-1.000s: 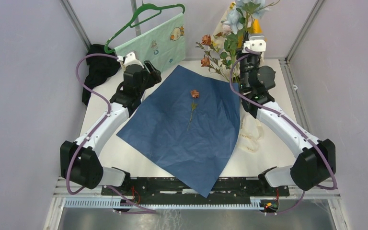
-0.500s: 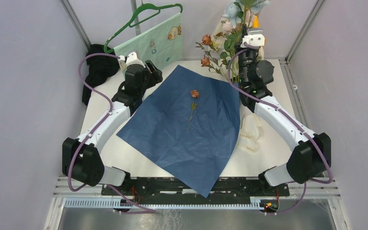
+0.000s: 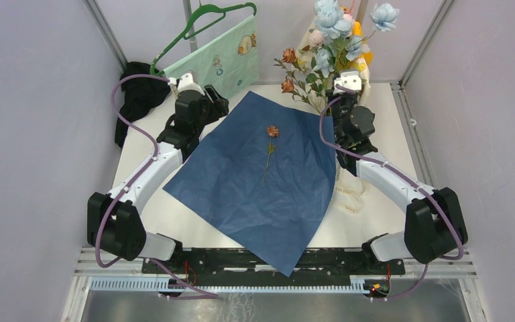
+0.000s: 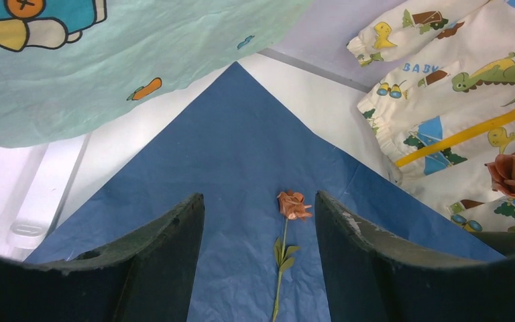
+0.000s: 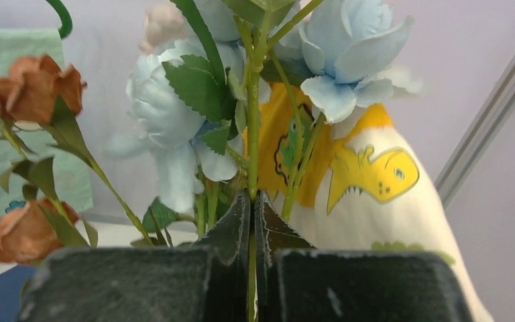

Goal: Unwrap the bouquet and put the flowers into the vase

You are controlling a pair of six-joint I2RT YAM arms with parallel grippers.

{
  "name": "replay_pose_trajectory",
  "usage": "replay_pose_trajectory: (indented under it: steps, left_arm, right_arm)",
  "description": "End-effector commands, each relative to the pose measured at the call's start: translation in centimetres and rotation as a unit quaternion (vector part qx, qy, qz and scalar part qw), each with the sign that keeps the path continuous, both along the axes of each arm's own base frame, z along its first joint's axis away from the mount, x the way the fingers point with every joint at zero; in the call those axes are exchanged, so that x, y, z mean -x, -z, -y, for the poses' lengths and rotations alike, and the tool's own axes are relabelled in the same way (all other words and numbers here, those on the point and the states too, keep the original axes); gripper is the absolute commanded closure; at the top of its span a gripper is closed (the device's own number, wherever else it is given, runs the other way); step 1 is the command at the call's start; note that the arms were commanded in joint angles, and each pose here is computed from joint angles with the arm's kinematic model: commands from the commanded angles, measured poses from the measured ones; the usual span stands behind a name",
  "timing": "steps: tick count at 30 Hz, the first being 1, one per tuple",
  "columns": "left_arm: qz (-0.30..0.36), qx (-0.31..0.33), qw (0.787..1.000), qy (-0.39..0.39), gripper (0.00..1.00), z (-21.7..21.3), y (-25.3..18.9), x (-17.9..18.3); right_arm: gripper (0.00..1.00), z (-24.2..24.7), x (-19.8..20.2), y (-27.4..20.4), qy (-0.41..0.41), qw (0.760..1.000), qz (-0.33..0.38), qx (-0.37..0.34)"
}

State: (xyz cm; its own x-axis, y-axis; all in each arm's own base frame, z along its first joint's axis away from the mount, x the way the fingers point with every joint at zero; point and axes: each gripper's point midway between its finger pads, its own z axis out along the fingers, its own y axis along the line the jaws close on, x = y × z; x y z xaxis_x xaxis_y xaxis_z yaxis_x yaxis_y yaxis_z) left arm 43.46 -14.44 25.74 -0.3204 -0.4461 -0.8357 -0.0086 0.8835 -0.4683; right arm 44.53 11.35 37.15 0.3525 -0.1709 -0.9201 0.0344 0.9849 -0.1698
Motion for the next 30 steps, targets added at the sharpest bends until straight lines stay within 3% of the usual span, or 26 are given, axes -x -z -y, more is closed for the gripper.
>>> replay_pose_trajectory:
  steps: [1,14,22,24,30]
  left_arm:
    - [0.030,0.005,1.000,0.008,0.33,0.3,-1.5,-0.5]
    - [0.023,0.008,1.000,0.015,0.33,0.7,-0.8,-0.9]
    - [0.019,0.010,1.000,0.023,0.33,1.2,-0.3,-1.2]
    - [0.016,0.012,0.999,0.026,0.33,1.4,-0.1,-1.3]
    - [0.013,0.012,0.999,0.031,0.34,1.7,0.2,-1.5]
  right_arm:
    - [1.00,1.5,1.4,-1.5,0.006,0.999,0.033,-0.039]
    - [0.98,2.3,2.0,6.1,-0.005,0.998,-0.047,-0.044]
    - [0.73,2.6,2.7,8.5,-0.002,0.996,-0.074,-0.049]
    - [0.58,2.8,2.9,8.8,-0.001,0.996,-0.079,-0.052]
    - [0.34,2.8,3.7,9.1,-0.006,0.994,-0.086,-0.063]
